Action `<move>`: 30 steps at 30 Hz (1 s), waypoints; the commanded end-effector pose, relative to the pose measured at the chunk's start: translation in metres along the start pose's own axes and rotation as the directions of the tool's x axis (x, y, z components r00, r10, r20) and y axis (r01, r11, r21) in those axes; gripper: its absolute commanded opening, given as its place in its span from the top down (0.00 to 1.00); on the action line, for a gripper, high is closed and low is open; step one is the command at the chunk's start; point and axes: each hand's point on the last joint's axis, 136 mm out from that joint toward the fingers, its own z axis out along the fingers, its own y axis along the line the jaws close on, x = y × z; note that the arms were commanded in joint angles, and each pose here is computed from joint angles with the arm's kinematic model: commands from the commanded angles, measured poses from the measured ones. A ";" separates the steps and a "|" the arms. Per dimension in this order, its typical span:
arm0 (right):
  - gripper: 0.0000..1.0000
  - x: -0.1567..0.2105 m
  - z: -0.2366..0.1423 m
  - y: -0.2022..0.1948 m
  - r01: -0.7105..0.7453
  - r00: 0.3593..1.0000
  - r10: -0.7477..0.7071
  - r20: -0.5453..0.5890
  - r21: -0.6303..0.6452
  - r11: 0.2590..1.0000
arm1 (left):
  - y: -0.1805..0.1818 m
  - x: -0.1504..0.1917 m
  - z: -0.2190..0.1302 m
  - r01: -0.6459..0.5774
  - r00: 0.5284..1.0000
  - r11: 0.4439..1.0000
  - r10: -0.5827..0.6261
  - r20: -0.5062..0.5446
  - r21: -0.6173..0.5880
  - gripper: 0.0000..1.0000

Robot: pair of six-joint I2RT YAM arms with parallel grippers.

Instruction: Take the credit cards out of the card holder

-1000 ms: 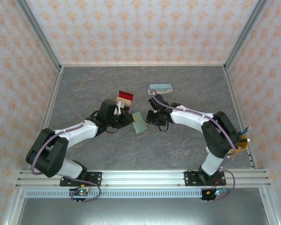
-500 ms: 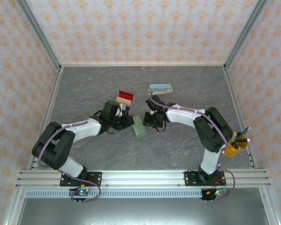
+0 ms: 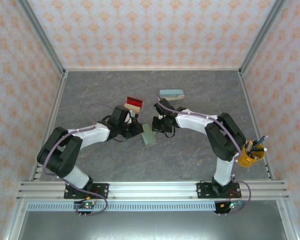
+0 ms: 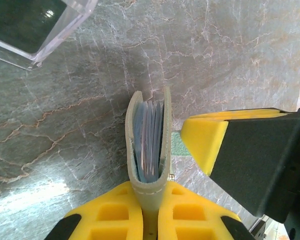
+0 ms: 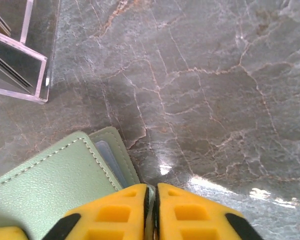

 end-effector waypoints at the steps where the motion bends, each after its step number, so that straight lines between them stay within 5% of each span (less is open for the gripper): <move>1: 0.92 -0.008 -0.002 -0.010 0.012 1.000 -0.014 0.026 0.066 0.998 | 0.015 0.004 -0.003 -0.011 1.000 0.995 0.009 -0.020 -0.097 0.79; 7: 0.95 -0.024 -0.049 -0.019 0.077 0.985 -0.102 0.139 0.170 0.982 | 0.006 -0.016 -0.033 -0.029 0.996 0.989 0.041 0.080 -0.145 0.31; 14: 0.95 -0.027 -0.090 0.010 0.156 0.971 -0.167 0.172 0.081 0.985 | 0.017 -0.045 -0.086 0.020 0.960 0.965 0.056 0.275 -0.263 0.01; 22: 0.95 -0.024 -0.091 0.045 0.166 0.975 -0.150 0.163 -0.090 0.982 | 0.024 -0.054 -0.111 0.097 0.919 0.964 0.009 0.394 -0.248 0.00; 30: 0.96 -0.040 -0.087 0.006 0.077 0.969 -0.103 0.223 0.122 0.990 | 0.024 -0.047 -0.104 0.085 0.933 0.970 0.003 0.359 -0.228 0.00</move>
